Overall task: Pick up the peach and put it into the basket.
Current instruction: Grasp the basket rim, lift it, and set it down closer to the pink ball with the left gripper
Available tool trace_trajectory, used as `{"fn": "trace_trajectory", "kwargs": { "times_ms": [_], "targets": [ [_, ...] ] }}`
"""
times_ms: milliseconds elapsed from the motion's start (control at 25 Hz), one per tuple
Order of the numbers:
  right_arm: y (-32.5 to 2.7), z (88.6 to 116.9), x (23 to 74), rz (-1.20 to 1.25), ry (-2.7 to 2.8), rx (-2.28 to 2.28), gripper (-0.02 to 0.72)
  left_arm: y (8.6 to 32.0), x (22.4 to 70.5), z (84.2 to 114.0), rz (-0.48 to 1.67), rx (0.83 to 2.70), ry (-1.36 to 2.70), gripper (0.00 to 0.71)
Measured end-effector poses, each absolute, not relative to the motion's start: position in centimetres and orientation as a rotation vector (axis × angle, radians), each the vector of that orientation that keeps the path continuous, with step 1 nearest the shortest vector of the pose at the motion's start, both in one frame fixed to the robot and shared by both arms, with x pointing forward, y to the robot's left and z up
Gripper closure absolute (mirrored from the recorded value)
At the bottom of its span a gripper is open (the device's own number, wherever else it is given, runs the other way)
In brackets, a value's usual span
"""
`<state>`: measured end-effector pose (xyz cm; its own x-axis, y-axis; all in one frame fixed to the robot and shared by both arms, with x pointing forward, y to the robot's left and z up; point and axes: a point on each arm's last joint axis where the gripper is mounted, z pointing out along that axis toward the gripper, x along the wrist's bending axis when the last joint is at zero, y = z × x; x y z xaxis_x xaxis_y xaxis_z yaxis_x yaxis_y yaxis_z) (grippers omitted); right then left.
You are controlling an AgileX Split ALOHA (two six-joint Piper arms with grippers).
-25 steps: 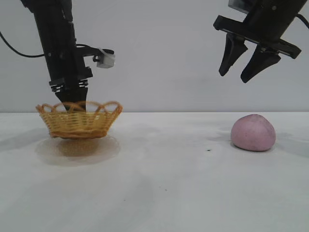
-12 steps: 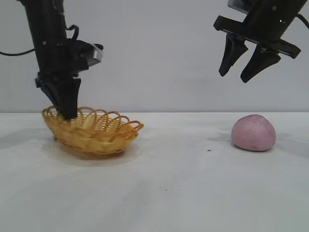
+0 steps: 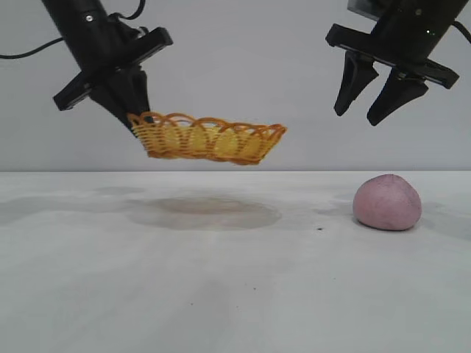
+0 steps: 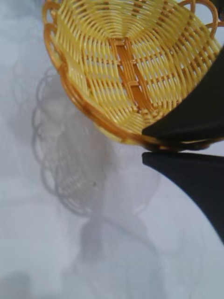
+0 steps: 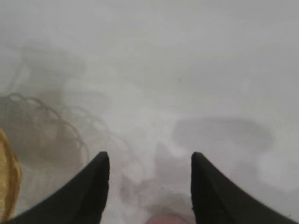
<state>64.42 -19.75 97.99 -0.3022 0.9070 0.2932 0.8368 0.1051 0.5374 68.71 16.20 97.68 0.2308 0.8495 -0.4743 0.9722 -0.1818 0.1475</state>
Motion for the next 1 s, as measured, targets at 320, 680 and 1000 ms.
{"fn": "trace_trajectory", "kwargs": {
  "times_ms": [320, 680, 1000],
  "targets": [
    [-19.8, 98.1, 64.6, 0.975, 2.227, 1.776, 0.365, 13.4, 66.1, 94.5, -0.444, 2.075, 1.772, 0.710],
    [-19.8, 98.1, 64.7, 0.977, 2.220, 1.774, 0.365, 13.3, 62.6, 91.8, -0.349, 1.807, 1.892, 0.710],
    [-19.8, 98.1, 64.7, 0.980, 2.218, 1.776, 0.365, 13.4, 61.3, 89.9, -0.352, 1.687, 1.877, 0.710]
  ]
}}
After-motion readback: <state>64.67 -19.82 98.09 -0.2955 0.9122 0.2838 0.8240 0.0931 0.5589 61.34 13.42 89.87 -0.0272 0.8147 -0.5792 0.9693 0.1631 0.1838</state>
